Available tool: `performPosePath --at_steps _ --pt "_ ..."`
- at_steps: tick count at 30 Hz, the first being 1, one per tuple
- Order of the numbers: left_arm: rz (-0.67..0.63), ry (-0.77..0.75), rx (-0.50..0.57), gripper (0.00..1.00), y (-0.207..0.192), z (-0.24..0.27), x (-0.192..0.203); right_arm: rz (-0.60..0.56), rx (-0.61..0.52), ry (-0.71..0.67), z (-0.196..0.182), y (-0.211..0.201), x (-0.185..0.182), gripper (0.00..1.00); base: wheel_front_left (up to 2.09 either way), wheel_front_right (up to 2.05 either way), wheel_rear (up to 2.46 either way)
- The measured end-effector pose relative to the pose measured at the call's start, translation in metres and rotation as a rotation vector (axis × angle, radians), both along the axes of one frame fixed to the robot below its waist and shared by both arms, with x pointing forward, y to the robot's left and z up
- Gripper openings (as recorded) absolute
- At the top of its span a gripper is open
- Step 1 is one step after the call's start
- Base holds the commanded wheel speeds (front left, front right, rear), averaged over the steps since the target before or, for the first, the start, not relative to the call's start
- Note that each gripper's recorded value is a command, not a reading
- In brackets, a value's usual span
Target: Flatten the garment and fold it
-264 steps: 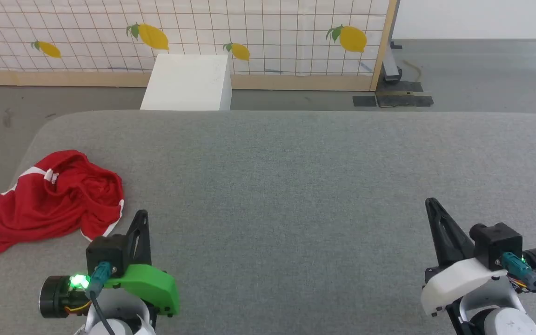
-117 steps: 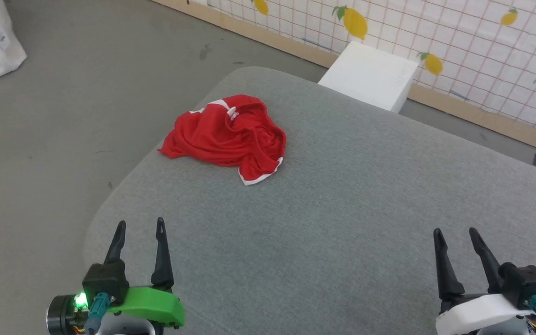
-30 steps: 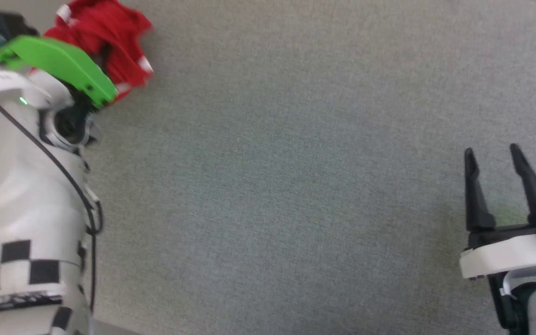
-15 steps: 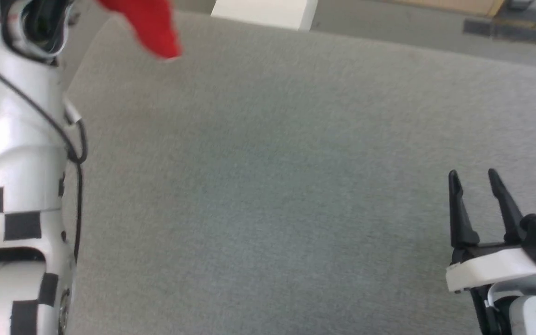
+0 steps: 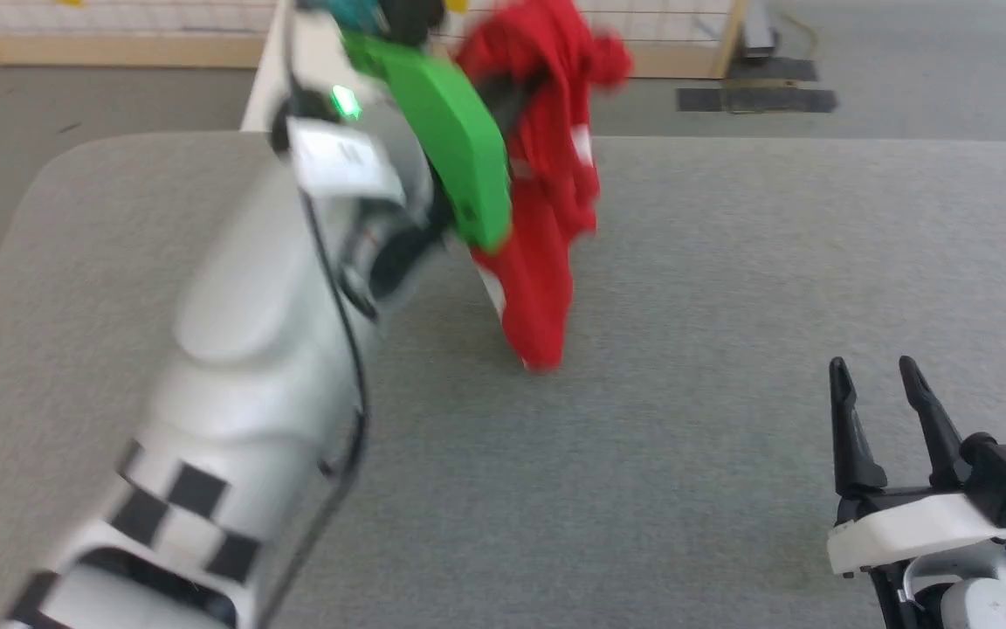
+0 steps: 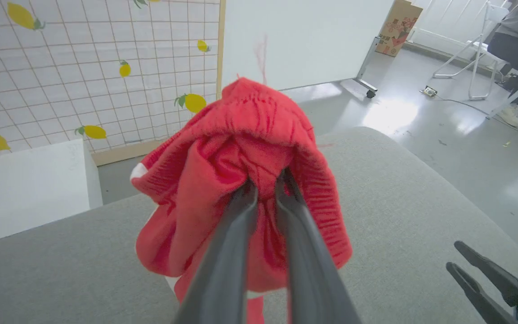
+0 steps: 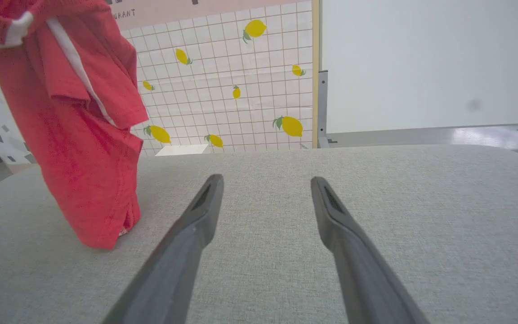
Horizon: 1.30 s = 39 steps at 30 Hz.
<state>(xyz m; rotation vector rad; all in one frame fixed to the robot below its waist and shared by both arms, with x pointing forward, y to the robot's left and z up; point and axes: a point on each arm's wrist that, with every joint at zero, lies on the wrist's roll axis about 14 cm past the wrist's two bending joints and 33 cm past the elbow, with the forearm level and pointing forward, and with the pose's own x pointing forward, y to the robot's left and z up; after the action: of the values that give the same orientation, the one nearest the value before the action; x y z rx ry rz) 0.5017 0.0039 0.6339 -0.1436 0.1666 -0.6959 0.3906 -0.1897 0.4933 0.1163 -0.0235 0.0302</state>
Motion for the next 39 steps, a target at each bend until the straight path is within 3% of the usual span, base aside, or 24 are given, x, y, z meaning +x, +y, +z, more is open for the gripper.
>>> performPosePath --at_steps 7,15,16,17,18,25,31,34,39 --pt "-0.148 0.306 0.021 0.00 -0.061 -0.115 -0.056 -0.076 -0.013 -0.010 0.006 -0.026 -0.015 1.00 0.00 0.00 0.00" --pt "-0.219 0.661 0.199 0.00 -0.059 -0.218 -0.128 -0.087 -0.014 -0.009 0.006 -0.029 -0.020 1.00 0.00 0.00 0.00" --pt "-0.213 0.685 0.193 0.08 -0.057 -0.220 -0.131 -0.084 -0.013 -0.009 0.006 -0.028 -0.020 1.00 0.00 0.00 0.00" --pt "-0.206 0.698 0.172 0.44 -0.057 -0.220 -0.132 -0.080 -0.012 -0.009 0.006 -0.027 -0.019 1.00 0.00 0.00 0.00" --pt "-0.203 0.701 0.147 1.00 -0.057 -0.216 -0.131 -0.077 -0.011 -0.009 0.005 -0.026 -0.019 1.00 0.00 0.00 0.00" --pt "-0.149 0.659 -0.143 1.00 -0.060 -0.158 -0.111 -0.042 -0.006 -0.010 0.006 -0.014 -0.018 1.00 0.00 0.00 0.00" --pt "0.048 0.376 -0.424 1.00 -0.014 -0.074 -0.059 -0.012 -0.002 -0.041 0.016 -0.005 -0.017 1.00 0.00 0.00 0.00" --pt "0.179 0.221 -0.482 1.00 0.031 -0.047 -0.044 -0.003 0.005 -0.048 0.019 -0.001 -0.019 1.00 0.00 0.00 0.00" --pt "0.394 -0.009 -0.442 1.00 0.105 -0.027 -0.042 0.025 0.009 -0.050 0.022 0.008 -0.022 1.00 0.00 0.00 0.00"
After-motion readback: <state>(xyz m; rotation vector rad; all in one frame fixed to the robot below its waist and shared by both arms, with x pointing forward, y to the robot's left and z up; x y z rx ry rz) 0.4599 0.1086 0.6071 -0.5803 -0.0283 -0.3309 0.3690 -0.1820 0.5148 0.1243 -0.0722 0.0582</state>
